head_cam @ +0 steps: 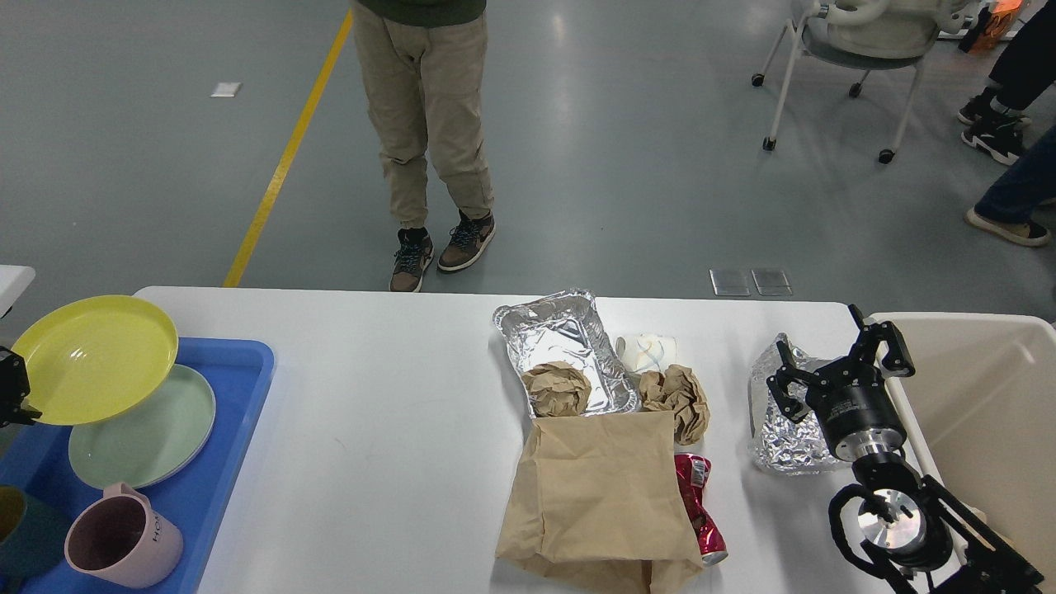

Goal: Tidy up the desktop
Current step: 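Lower the yellow plate onto the green plate and release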

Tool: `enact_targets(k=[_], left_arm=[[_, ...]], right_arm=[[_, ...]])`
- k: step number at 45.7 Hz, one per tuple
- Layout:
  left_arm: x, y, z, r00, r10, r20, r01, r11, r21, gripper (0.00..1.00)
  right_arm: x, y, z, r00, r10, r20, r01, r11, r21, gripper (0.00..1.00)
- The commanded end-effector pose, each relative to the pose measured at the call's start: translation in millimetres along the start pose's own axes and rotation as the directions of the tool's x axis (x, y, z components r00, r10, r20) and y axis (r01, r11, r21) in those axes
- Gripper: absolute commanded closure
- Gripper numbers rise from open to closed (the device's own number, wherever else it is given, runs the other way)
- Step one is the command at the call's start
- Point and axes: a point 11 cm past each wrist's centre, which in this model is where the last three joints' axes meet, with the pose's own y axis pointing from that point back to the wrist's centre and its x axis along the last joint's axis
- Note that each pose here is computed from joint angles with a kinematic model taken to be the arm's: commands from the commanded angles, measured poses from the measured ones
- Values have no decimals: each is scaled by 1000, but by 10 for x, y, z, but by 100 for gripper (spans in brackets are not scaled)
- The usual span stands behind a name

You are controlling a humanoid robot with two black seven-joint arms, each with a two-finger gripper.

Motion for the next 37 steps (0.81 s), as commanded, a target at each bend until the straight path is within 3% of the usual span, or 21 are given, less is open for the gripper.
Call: enact_targets(k=[1, 21, 37], left_arm=[[-104, -198, -132, 1000, -15, 1, 15, 1000, 5, 100], [-352, -417, 7, 998, -36, 43, 35, 999, 13, 100], [-331, -472, -183, 999, 1, 34, -3, 999, 54, 100]], right_arm=[[-1, 0, 2, 1000, 0, 0, 0, 1000, -1, 0], [-1, 0, 2, 1000, 0, 0, 0, 1000, -1, 0], [-1, 0, 2, 1000, 0, 0, 0, 1000, -1, 0]])
